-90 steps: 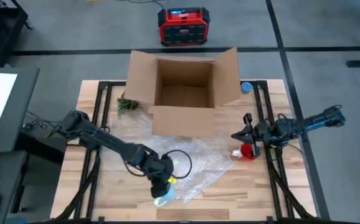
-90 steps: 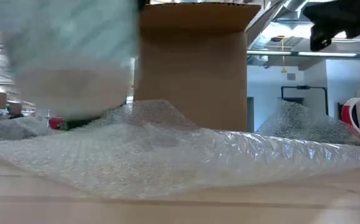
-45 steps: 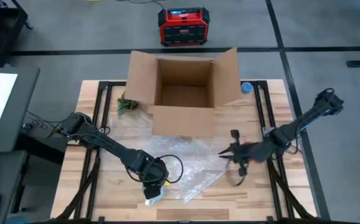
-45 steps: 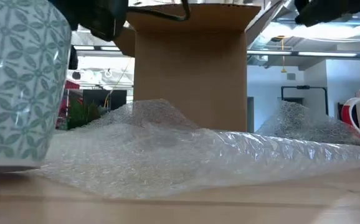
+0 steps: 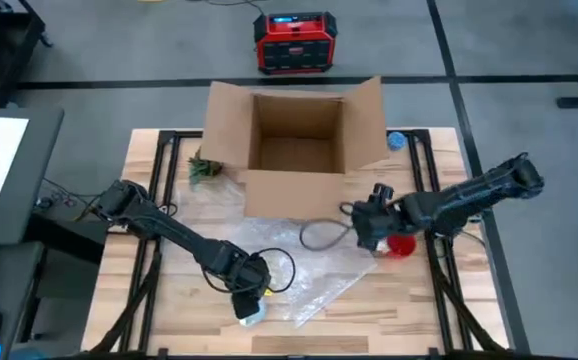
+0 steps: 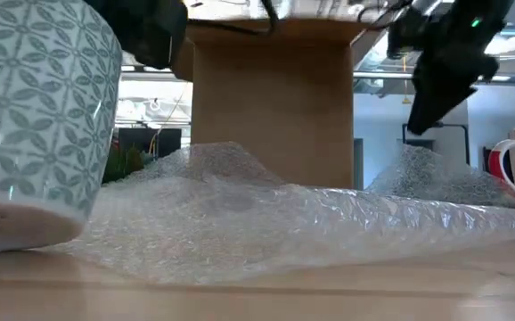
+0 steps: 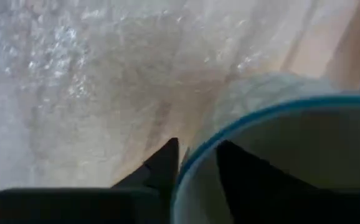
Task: Wrap mug
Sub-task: Prepare the blue patterned mug, then prepare the transparent bubble wrap
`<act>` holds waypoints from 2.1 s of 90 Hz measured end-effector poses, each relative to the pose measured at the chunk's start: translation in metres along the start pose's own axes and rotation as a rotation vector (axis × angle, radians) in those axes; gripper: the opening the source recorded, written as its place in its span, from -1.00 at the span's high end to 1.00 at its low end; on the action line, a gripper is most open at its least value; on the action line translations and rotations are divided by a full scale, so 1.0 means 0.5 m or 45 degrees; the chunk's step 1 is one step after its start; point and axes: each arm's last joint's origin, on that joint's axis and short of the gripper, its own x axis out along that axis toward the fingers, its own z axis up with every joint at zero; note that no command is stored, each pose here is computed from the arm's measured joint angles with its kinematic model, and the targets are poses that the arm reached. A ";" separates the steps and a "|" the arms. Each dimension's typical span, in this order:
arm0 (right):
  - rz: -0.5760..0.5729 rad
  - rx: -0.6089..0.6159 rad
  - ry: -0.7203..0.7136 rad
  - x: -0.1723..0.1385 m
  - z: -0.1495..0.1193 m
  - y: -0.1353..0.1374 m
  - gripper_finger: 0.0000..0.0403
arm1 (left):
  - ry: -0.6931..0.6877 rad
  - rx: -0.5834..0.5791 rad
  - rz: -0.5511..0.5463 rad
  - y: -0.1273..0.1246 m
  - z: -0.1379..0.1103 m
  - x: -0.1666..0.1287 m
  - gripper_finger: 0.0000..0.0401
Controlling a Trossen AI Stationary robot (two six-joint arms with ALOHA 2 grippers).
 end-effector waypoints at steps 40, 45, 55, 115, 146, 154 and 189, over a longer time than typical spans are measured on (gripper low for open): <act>0.302 0.127 0.090 0.082 -0.011 -0.034 -0.26 | -0.002 0.018 -0.005 0.000 -0.002 -0.006 0.10; 0.306 0.124 0.089 0.084 -0.014 -0.032 -0.23 | -0.019 0.013 -0.023 -0.001 -0.002 -0.015 0.10; 0.315 0.118 0.076 0.088 -0.019 -0.028 -0.05 | -0.089 0.008 -0.070 -0.004 -0.002 -0.044 0.10; 0.592 -0.363 -0.279 -0.085 -0.026 0.083 1.00 | -0.407 -0.056 0.226 0.141 0.032 -0.014 0.32; 1.078 -0.654 -0.030 -0.195 -0.175 0.139 1.00 | -0.433 -0.166 0.307 0.228 0.001 0.059 0.45; 1.041 -0.515 0.145 -0.196 -0.211 0.143 1.00 | -0.467 -0.188 0.345 0.236 -0.003 0.065 0.47; 0.794 -0.061 0.479 -0.198 -0.250 0.118 0.92 | -0.602 -0.195 0.459 0.243 0.001 0.064 0.51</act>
